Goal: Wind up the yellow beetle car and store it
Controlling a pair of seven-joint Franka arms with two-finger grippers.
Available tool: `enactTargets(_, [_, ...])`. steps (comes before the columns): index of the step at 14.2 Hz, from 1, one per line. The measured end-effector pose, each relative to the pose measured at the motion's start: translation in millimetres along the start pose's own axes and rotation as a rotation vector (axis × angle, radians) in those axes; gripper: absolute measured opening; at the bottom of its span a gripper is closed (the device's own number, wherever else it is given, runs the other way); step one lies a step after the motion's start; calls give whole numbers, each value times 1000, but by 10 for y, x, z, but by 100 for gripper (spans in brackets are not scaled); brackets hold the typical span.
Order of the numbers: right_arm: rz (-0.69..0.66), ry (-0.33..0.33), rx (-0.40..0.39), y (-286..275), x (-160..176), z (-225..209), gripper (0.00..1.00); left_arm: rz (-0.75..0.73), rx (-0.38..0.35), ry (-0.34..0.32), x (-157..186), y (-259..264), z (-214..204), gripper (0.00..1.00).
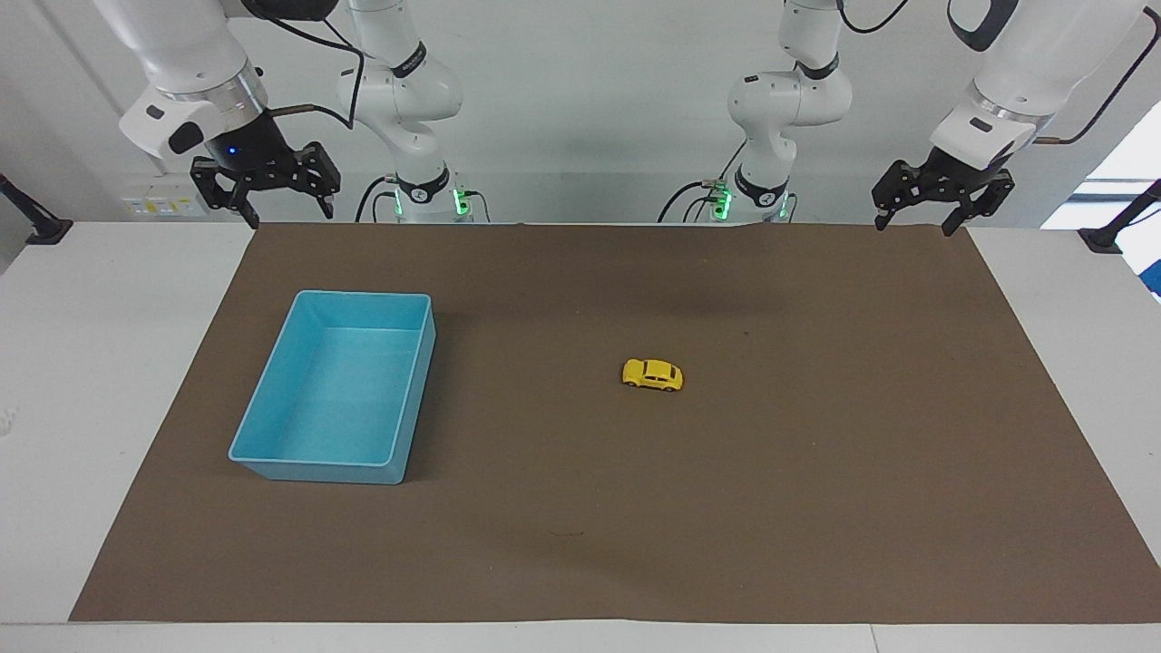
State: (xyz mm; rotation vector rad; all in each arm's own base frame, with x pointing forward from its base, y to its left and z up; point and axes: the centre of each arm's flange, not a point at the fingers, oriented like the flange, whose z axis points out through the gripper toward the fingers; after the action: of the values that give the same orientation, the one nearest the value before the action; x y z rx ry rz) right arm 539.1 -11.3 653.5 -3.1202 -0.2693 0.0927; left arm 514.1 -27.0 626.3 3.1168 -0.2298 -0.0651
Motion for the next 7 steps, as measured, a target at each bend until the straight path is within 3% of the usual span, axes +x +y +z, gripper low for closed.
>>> enactTargets(7, [0,0,0,0,0,0,100,-245,2,9,200,477,372,100])
